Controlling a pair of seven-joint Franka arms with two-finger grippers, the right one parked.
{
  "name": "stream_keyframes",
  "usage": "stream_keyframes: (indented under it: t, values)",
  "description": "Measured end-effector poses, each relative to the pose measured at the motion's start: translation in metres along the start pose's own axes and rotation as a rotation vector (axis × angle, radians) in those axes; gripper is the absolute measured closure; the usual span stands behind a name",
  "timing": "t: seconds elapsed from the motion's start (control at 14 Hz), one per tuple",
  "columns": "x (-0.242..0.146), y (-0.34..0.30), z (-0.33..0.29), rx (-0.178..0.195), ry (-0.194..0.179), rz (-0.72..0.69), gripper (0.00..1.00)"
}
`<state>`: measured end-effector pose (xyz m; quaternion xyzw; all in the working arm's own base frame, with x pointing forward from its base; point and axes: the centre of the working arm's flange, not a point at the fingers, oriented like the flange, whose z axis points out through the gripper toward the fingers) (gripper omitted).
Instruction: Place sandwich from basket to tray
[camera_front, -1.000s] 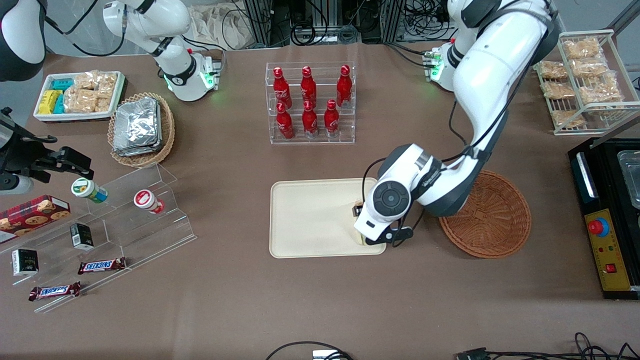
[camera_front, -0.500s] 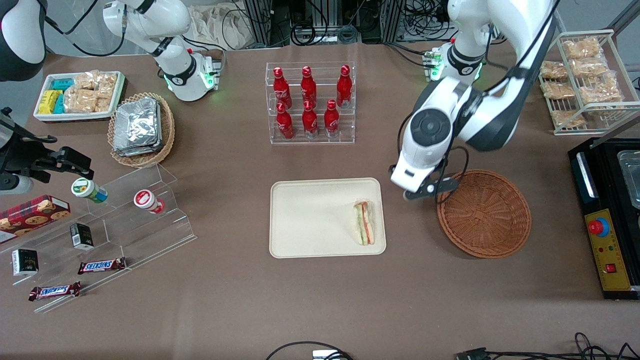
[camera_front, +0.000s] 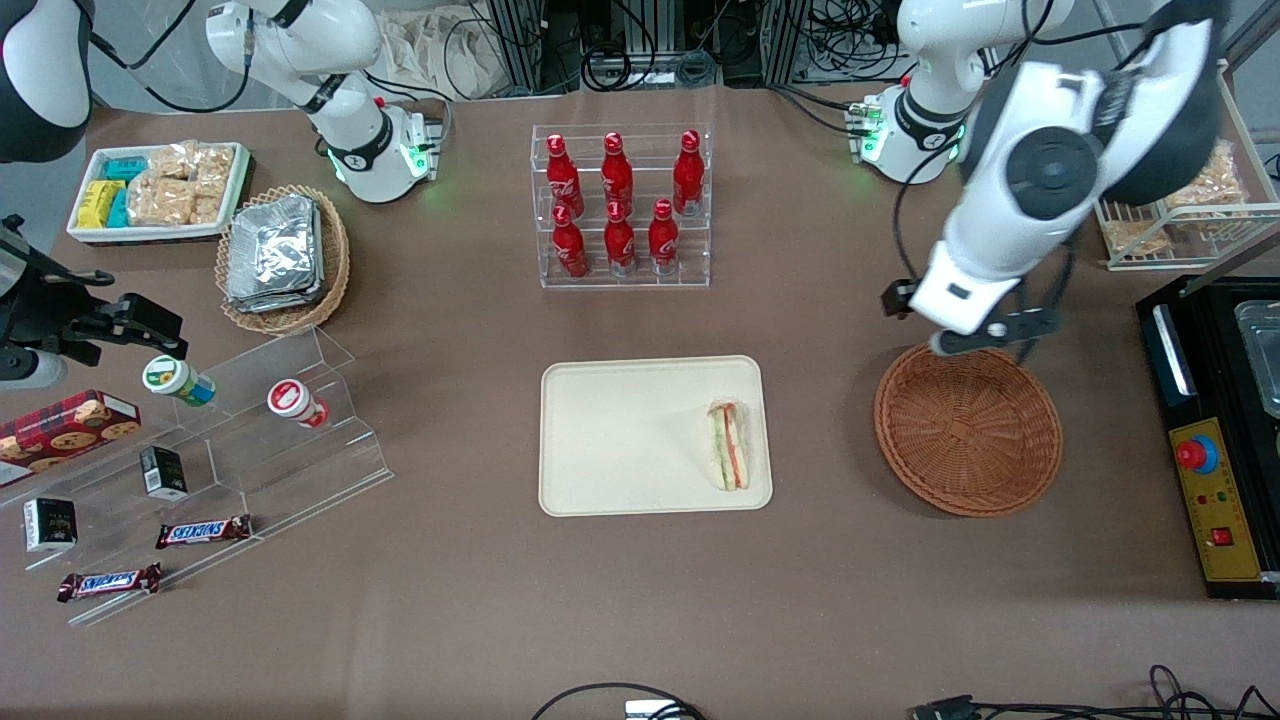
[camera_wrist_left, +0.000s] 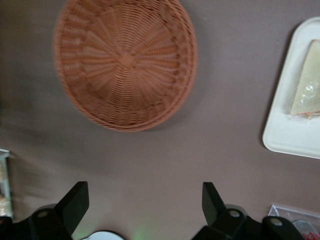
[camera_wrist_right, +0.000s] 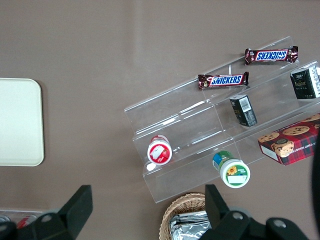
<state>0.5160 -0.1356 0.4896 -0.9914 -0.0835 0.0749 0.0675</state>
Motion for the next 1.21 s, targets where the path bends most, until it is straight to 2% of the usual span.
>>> stream_keyframes:
  t: [0.21,0.43,0.64,1.21]
  values:
    - [0.023,-0.061,-0.03,-0.056,0.002,-0.015,0.0]
    - [0.033,-0.089,-0.035,-0.072,0.009,-0.044,0.0]
    - [0.044,-0.097,-0.048,-0.097,0.032,-0.056,0.0]
    - [0.052,-0.136,-0.052,-0.105,0.021,0.019,0.0]
